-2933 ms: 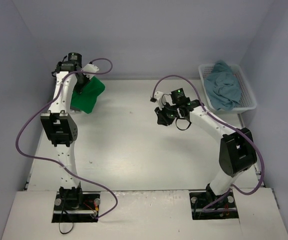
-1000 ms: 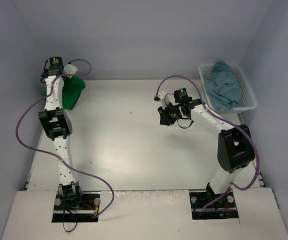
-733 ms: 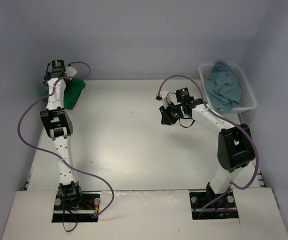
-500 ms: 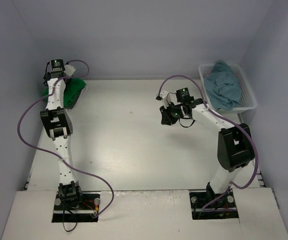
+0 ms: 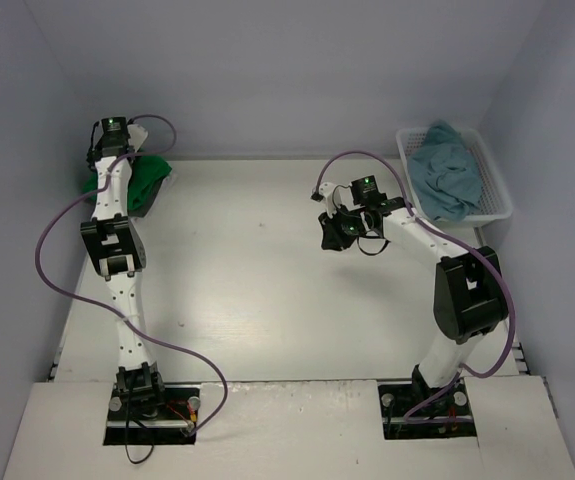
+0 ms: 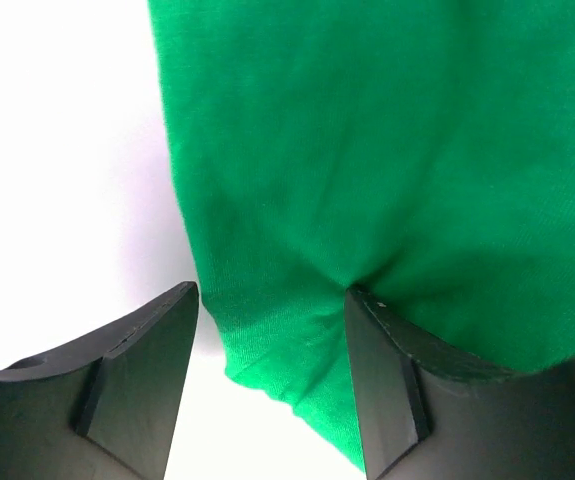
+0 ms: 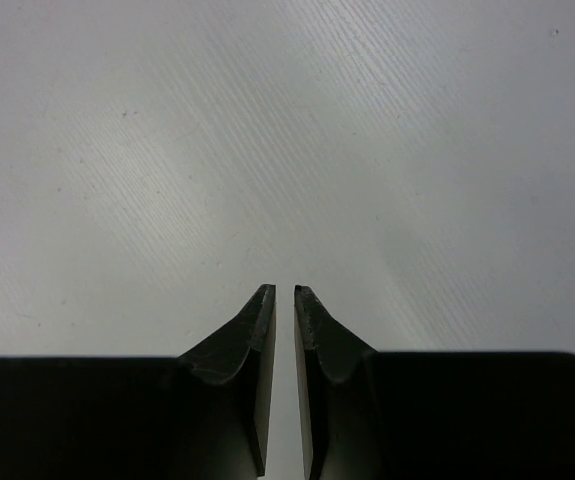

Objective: Fold and stack the t-shirts

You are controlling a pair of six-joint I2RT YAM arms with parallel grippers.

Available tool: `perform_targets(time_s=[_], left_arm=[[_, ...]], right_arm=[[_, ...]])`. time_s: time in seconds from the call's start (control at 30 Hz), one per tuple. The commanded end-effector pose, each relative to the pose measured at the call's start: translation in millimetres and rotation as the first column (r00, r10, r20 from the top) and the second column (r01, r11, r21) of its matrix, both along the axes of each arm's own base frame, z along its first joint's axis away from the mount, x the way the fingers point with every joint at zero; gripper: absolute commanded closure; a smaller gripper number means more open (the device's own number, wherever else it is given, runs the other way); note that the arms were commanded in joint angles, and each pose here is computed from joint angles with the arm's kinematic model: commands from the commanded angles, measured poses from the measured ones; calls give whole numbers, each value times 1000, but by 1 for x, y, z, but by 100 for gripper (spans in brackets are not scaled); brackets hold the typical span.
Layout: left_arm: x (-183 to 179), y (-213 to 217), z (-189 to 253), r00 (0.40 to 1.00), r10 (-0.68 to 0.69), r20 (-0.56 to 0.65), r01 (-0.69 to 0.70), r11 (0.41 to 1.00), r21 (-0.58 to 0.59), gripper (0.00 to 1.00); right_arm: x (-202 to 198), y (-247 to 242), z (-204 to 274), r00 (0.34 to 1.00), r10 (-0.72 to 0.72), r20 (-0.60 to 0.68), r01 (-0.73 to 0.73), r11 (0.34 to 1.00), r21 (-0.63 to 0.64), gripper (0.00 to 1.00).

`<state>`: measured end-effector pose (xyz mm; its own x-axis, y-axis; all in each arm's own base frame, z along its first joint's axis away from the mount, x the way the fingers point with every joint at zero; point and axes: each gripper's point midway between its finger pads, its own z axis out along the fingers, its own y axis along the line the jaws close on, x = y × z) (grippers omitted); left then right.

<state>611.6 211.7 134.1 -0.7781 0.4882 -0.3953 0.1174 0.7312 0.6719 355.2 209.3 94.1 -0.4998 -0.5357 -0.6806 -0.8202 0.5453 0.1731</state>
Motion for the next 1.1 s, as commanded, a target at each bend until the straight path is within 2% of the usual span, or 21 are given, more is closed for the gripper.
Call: perform_targets(time_s=[0.0, 0.37, 0.47, 0.87, 0.93, 1.07], left_arm=[[0, 1, 114, 965, 33, 262, -35, 999, 6, 45], [-17, -23, 190, 911, 27, 410, -8, 999, -48, 45], [-18, -31, 199, 901, 20, 433, 14, 997, -75, 45], [21, -32, 120, 937, -13, 348, 42, 996, -76, 45], [31, -29, 121, 927, -22, 375, 46, 997, -54, 45], [52, -22, 83, 932, -33, 360, 41, 999, -14, 45]], right_arm=[[2, 3, 8, 1000, 16, 14, -16, 1000, 26, 89], [2, 3, 13, 1000, 16, 26, -16, 999, 29, 89], [1, 3, 15, 999, 17, 29, -18, 999, 33, 89], [1, 2, 16, 1000, 16, 23, -17, 999, 44, 92], [2, -1, 14, 1000, 10, 18, -11, 999, 46, 92], [4, -6, 13, 1000, -5, 7, 5, 999, 54, 92]])
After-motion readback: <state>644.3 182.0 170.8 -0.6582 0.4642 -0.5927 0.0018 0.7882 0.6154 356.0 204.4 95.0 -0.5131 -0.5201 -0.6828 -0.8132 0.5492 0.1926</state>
